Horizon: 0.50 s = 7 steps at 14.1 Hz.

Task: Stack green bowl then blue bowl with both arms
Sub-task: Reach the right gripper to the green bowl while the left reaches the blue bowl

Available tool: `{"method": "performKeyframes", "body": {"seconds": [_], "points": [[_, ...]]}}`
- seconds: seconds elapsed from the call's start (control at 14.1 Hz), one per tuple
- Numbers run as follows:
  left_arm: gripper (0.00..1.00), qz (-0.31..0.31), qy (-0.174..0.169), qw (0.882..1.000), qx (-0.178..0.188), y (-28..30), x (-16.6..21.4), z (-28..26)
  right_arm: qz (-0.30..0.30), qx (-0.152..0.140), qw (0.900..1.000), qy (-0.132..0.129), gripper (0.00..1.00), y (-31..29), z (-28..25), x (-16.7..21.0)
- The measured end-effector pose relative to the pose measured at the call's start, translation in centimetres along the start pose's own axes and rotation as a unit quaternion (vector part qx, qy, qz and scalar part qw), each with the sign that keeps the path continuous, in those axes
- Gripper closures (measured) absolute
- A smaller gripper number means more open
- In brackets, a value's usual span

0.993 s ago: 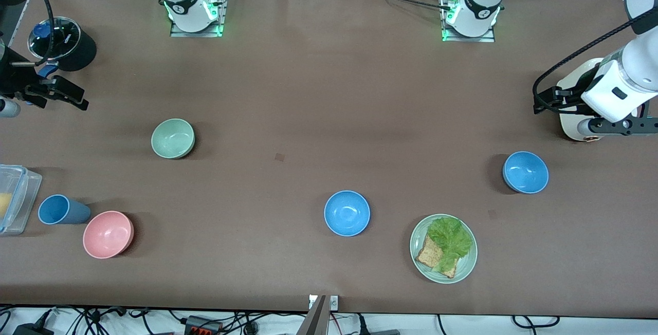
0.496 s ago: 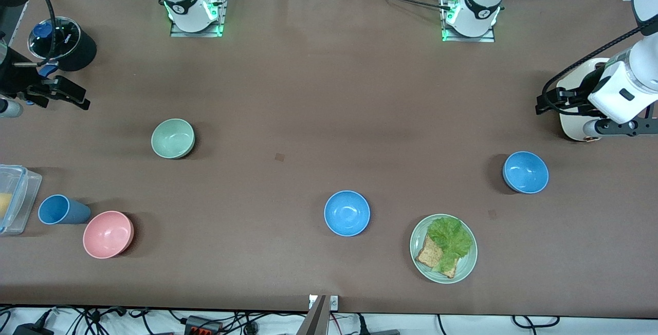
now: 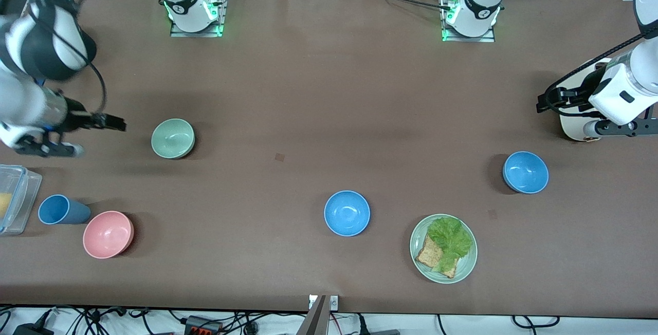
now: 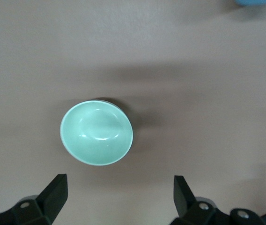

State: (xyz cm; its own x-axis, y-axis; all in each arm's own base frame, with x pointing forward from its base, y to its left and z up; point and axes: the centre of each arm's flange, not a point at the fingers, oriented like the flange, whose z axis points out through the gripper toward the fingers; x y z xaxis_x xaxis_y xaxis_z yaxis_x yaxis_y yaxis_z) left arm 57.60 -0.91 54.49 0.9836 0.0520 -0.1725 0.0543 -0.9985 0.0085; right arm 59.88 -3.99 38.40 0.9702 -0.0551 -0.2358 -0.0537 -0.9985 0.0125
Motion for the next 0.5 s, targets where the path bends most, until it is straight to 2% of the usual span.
{"method": "performKeyframes", "body": {"seconds": [0.21,0.35,0.5], "points": [[0.00,0.002,-0.013,1.000,0.001,0.3,1.5,2.3,0.003,-0.002,0.999,-0.037,0.00,0.3,6.3,2.2],[0.00,-0.004,-0.010,1.000,0.001,-0.4,3.6,4.7,0.005,-0.003,0.998,-0.063,0.00,0.4,10.0,2.9],[0.00,-0.002,0.000,1.000,0.009,-2.6,6.4,8.1,0.004,-0.004,0.997,-0.078,0.00,0.3,13.0,3.0]]}}
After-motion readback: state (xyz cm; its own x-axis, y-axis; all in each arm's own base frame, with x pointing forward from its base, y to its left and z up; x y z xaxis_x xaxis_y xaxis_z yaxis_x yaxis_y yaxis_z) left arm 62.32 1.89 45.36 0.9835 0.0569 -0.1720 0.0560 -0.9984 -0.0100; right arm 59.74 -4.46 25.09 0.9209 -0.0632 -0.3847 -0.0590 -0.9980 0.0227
